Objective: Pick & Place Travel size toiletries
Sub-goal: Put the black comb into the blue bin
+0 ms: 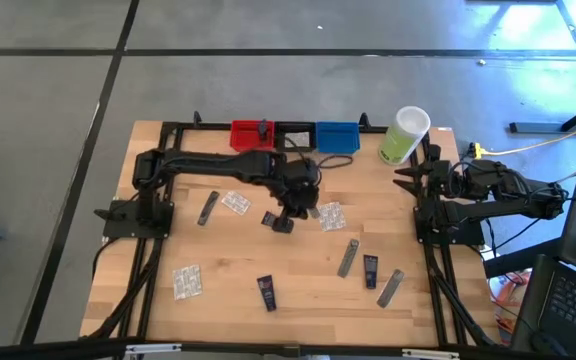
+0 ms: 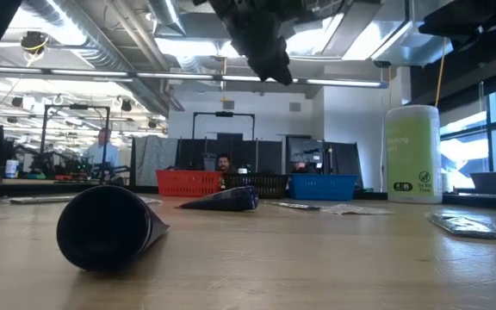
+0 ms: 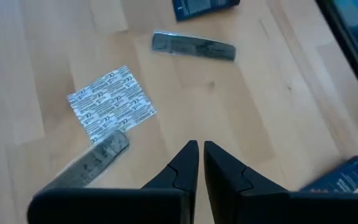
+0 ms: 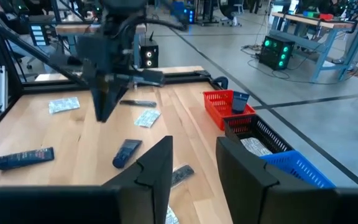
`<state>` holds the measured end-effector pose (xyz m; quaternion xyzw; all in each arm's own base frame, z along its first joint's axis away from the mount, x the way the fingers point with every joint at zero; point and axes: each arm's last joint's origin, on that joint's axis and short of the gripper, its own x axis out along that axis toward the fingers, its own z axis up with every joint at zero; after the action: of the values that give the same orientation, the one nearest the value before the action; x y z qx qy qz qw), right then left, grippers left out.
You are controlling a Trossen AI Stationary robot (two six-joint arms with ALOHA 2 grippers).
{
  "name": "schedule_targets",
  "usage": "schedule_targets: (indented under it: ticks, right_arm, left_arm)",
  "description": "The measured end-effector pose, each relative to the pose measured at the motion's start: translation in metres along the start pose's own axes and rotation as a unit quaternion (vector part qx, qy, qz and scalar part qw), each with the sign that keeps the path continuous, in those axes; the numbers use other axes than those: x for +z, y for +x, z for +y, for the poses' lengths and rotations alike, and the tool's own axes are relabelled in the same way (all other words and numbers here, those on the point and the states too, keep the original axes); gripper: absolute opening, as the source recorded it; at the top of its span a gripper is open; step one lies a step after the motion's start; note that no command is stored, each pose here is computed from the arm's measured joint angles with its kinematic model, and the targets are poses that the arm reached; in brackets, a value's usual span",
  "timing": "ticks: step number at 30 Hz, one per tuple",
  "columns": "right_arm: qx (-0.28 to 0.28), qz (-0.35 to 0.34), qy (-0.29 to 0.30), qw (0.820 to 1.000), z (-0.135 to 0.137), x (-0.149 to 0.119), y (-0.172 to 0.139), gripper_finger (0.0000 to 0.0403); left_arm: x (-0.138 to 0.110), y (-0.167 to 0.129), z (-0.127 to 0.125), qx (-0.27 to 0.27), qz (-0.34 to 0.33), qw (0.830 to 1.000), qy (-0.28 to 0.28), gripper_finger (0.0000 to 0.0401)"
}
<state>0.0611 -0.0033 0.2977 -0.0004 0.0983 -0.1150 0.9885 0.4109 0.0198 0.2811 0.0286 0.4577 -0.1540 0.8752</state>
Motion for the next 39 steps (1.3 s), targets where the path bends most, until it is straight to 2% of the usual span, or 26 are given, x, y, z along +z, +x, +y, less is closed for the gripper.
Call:
schedule_targets:
  ticks: [4, 6, 9, 14, 18, 27, 30, 39]
  right_arm:
    - [0.001, -0.027, 0.012, 1.0, 0.0, 0.005, 0.0, 0.0117]
    - [0.003, -0.042, 0.037, 0.998, 0.0, 0.009, 0.0, 0.0113]
    - [0.004, -0.055, 0.046, 0.997, 0.0, 0.011, 0.0, 0.0107]
    - [0.006, -0.051, 0.044, 0.998, 0.001, 0.011, 0.002, 0.0097]
    - [0.022, -0.048, 0.042, 0.998, 0.003, 0.011, 0.003, 0.009]
    - [0.026, 0.01, 0.053, 0.998, 0.014, 0.012, 0.036, 0.007]
    - [0.038, 0.033, 0.074, 0.996, 0.02, 0.011, 0.05, 0.006]
    - [0.063, 0.121, 0.144, 0.98, 0.038, -0.001, 0.079, 0.0014]
  left_arm:
    - [0.007, 0.005, -0.019, 0.058, 0.007, 0.998, 0.01, 0.0014]
    - [0.009, 0.005, -0.03, 0.058, 0.005, 0.998, 0.02, 0.0007]
    - [0.016, 0.002, -0.045, 0.063, -0.018, 0.997, 0.028, 0.0003]
    - [0.012, -0.004, -0.07, 0.117, -0.063, 0.99, 0.049, 0.0003]
    - [-0.015, -0.018, -0.082, 0.135, -0.123, 0.983, 0.032, 0.0003]
    - [-0.083, -0.08, -0.087, 0.192, -0.262, 0.946, 0.01, 0.0004]
    - [-0.106, -0.092, -0.083, 0.208, -0.283, 0.936, 0.005, 0.0005]
    - [-0.169, -0.111, -0.071, 0.226, -0.314, 0.922, -0.019, 0.0006]
